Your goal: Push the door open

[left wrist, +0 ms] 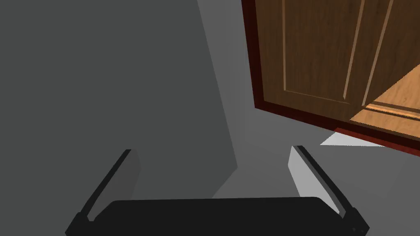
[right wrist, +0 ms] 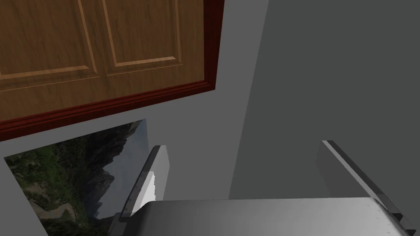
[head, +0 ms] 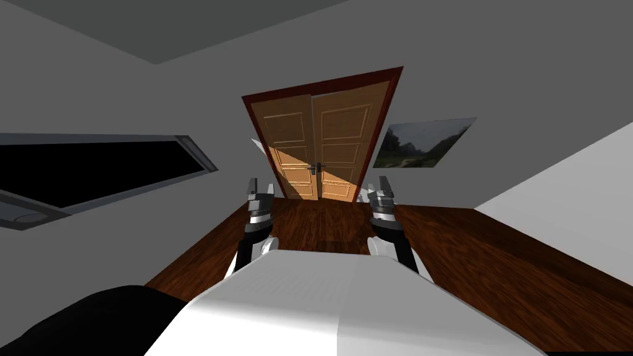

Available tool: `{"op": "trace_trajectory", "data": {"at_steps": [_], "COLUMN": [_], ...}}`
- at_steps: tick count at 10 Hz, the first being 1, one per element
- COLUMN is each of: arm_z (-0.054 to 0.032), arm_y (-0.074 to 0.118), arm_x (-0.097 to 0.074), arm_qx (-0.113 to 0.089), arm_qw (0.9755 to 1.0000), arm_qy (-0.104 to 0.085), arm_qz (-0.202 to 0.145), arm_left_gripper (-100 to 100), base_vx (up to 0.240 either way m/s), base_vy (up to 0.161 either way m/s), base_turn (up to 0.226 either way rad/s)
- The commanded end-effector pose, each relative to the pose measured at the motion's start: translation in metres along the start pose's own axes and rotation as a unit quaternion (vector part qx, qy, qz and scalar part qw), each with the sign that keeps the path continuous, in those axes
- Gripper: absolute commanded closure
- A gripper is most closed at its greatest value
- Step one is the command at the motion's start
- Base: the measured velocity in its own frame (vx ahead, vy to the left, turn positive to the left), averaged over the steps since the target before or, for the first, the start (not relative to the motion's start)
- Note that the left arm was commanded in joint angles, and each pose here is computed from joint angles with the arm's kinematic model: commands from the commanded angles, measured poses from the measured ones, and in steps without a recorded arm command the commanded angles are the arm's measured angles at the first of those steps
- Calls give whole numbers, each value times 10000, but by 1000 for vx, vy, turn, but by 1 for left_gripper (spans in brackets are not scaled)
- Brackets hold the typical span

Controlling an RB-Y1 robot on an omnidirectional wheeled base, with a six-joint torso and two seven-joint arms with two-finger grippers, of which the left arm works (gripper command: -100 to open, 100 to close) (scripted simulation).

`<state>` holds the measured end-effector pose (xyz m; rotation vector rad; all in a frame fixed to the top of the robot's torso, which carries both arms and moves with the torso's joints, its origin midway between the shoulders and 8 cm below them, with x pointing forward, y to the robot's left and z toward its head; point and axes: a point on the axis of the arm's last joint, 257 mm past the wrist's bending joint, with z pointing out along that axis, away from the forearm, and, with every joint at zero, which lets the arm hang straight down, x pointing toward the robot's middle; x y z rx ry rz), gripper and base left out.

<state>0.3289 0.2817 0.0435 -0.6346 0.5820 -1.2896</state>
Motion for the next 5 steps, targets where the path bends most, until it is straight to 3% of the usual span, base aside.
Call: {"op": "trace_trajectory", "data": {"at_steps": [1,2,5], "arm_z": [-2,-2,-7], "arm_y": [126,126,393], "arm_x": [27,27,82], "arm_qx": [-85,-85,-266], "arm_qw": [10000,10000,9995], "arm_qy": [37,37,108], "arm_qz": [-37,-37,-112], "arm_left_gripper": [-100,-100,-100], "base_vx": [35,20,107], "base_vy": [11,-7,2], "base_turn": [-18,-6,-13]}}
